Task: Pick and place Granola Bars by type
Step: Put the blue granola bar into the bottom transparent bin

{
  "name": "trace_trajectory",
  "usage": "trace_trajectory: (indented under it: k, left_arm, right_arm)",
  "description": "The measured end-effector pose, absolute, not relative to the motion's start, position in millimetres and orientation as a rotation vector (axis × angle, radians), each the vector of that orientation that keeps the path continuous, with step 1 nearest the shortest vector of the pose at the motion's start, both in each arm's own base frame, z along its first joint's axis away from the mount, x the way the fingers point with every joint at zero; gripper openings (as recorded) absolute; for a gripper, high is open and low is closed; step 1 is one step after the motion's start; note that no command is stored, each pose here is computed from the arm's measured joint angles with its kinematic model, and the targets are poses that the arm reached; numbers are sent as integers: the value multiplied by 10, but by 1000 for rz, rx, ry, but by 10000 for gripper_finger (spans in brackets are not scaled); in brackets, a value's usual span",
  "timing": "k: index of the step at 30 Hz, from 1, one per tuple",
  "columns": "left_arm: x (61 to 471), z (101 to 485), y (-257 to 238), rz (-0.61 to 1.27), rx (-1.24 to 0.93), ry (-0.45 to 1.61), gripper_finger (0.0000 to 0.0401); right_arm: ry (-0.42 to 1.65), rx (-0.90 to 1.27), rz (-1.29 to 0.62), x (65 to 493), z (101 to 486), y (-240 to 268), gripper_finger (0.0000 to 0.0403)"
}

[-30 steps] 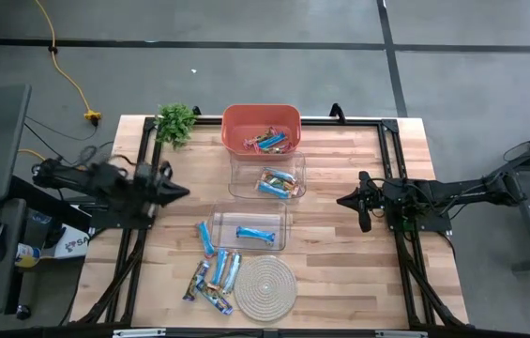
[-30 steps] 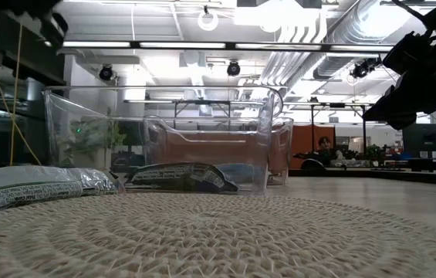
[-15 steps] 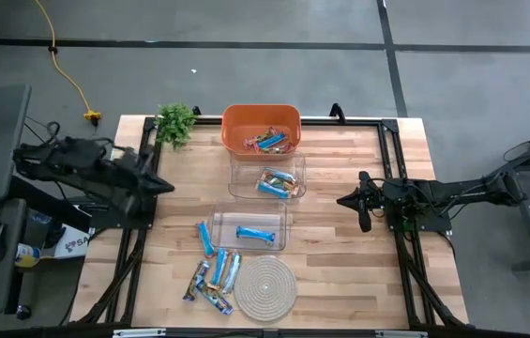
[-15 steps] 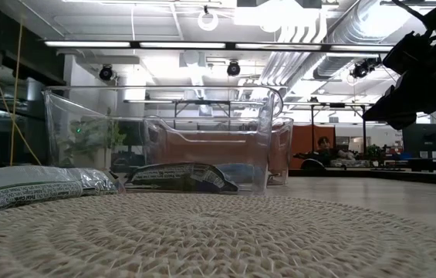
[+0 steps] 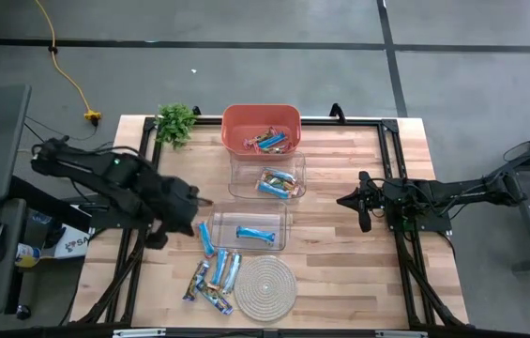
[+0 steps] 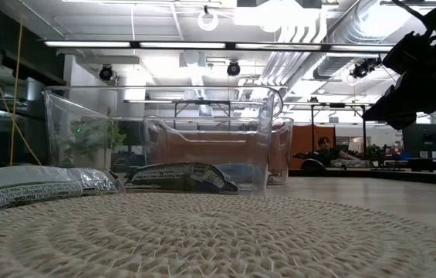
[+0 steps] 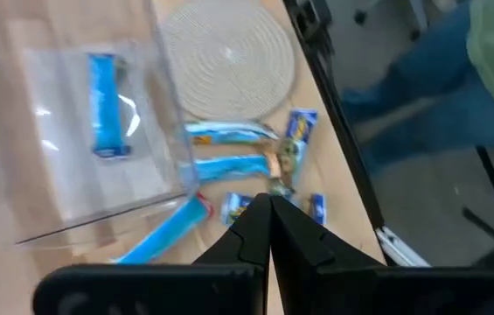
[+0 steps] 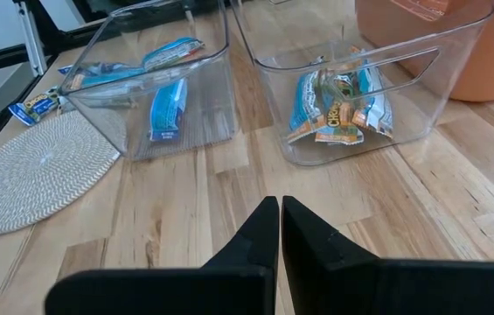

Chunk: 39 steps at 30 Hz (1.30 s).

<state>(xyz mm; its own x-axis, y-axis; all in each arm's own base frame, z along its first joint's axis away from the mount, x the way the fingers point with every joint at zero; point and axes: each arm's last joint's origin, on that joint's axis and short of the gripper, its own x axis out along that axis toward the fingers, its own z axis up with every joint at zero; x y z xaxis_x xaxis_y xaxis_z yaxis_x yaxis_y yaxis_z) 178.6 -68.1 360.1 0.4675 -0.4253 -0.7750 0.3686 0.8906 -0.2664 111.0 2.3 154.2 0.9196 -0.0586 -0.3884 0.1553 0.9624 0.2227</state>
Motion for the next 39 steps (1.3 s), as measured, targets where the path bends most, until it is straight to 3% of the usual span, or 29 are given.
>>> trace_trajectory:
  k: [20,28,34,39]
  left_arm:
    - [1936,3039,-2149,-510,239,928,7]
    - [2138,2587,-2388,-518,288,1066,7]
    - [2207,2467,-2452,-571,373,1055,8]
    - [2348,2468,-2398,-589,341,1023,43]
  right_arm:
    - [389,254,-111,1110,1543,22,0]
    - [389,253,-111,1110,1543,22,0]
    - [389,253,-111,1110,1543,23,0]
    - [388,253,-111,1110,1543,23,0]
